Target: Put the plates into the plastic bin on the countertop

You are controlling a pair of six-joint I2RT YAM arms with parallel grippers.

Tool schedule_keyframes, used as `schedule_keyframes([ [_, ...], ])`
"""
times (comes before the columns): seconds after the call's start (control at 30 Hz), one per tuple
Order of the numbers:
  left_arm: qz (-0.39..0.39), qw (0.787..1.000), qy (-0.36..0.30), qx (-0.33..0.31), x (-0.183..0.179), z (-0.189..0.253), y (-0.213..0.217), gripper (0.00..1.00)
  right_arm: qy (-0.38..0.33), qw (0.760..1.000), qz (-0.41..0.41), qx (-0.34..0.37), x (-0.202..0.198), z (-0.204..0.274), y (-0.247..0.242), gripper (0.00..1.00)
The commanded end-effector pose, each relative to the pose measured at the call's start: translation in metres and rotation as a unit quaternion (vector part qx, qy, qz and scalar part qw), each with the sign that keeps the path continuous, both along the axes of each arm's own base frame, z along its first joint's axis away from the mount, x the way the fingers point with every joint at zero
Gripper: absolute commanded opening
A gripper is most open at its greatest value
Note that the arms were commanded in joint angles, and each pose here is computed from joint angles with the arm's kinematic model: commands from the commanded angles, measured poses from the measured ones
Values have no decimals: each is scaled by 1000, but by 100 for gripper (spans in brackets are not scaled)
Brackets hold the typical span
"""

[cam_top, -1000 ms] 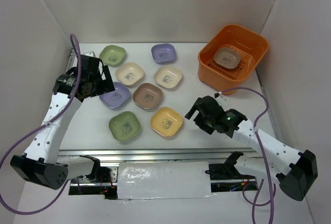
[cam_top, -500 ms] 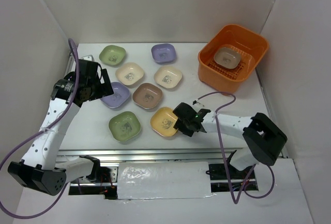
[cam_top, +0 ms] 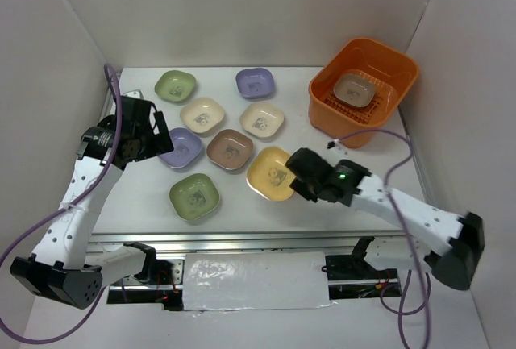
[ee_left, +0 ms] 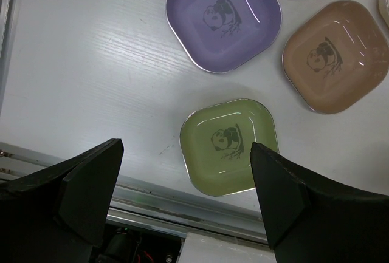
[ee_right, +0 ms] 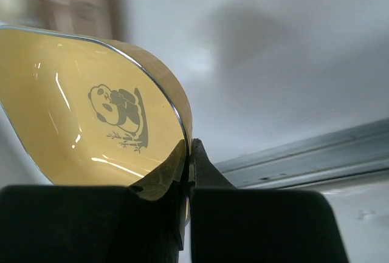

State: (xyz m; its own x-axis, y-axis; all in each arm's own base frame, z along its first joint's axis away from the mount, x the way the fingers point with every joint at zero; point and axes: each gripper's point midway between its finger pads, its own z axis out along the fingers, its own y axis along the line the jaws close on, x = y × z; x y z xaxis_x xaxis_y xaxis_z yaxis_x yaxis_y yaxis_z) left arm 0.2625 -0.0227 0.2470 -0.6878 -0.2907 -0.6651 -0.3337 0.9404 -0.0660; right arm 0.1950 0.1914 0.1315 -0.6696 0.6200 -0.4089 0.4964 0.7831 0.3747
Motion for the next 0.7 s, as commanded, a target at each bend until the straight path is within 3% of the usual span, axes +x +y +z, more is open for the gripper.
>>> schedule_keyframes([
  [0.0,15,999,-49,-10,4,27,3,99,-97,994,-40,14,11,82,-42,0],
  [0.03,16,998,-51,-11,5,28,3,99,-135,988,-65,37,25,112,-59,0],
  [0.07,18,998,-51,-12,7,26,3,99,-172,984,-25,40,40,131,-57,0],
  [0.1,21,998,-54,-16,8,27,2,99,-207,977,-49,30,62,148,-82,0],
  [0.13,23,998,-52,-17,9,26,2,99,-226,974,-18,-11,74,155,-93,0],
  [0.2,17,998,-48,-21,13,23,-2,99,-257,966,-12,-16,105,177,-108,0],
  [0.3,7,999,-39,-24,17,16,-6,99,-199,976,-41,-76,175,151,-173,0],
  [0.4,0,999,-29,-28,19,9,-11,99,-163,982,-23,-90,221,136,-187,0],
  [0.67,-3,1000,-14,-20,12,-11,-9,99,-194,971,-106,-88,294,147,-270,0],
])
